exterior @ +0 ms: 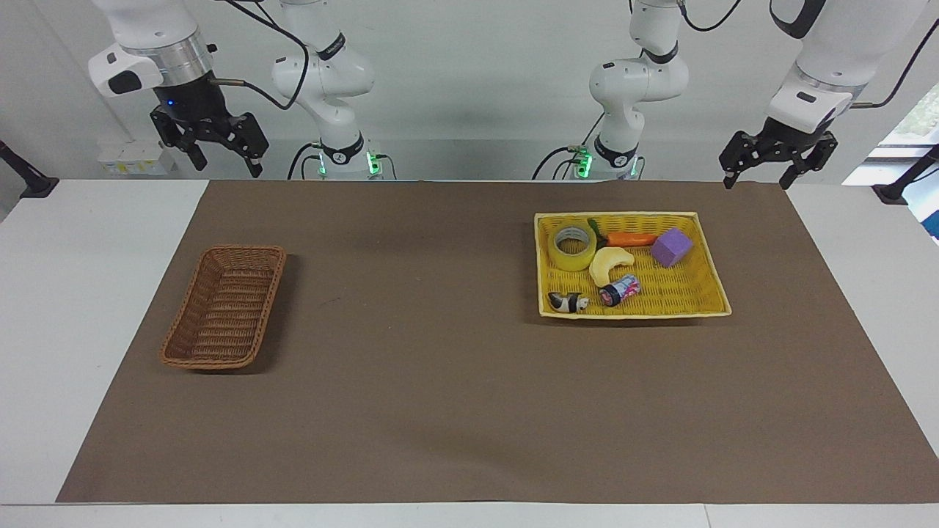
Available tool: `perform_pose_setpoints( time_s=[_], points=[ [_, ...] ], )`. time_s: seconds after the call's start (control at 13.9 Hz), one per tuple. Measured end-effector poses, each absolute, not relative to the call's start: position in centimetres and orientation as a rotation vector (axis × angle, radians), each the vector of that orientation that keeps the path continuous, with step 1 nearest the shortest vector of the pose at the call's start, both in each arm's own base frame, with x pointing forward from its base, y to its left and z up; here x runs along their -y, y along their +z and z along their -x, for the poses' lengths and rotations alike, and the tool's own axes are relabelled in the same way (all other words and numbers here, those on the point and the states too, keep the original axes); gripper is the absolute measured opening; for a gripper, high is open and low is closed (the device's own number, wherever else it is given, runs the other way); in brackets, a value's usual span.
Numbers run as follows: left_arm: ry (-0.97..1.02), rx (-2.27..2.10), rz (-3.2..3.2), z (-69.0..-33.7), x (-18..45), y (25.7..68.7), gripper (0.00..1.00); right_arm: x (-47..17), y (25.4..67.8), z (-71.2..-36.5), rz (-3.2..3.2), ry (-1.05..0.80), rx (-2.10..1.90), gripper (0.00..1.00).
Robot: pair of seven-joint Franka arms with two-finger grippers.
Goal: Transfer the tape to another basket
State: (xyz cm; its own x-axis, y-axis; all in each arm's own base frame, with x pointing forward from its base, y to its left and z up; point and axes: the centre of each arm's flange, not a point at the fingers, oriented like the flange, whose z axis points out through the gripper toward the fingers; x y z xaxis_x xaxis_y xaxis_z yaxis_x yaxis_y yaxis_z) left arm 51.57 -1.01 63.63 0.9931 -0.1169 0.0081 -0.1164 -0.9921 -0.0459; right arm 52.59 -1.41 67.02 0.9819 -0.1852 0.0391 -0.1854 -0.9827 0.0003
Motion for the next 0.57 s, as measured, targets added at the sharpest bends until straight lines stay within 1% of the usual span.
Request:
perform_pose_setpoints(
  time_s=[0.57],
  points=[
    [-0.015,-0.185,3.091,-51.61,1.01,63.56,1.00,1.41,67.01,-52.59,-3.123,0.061,0.292,1.00]
  ],
)
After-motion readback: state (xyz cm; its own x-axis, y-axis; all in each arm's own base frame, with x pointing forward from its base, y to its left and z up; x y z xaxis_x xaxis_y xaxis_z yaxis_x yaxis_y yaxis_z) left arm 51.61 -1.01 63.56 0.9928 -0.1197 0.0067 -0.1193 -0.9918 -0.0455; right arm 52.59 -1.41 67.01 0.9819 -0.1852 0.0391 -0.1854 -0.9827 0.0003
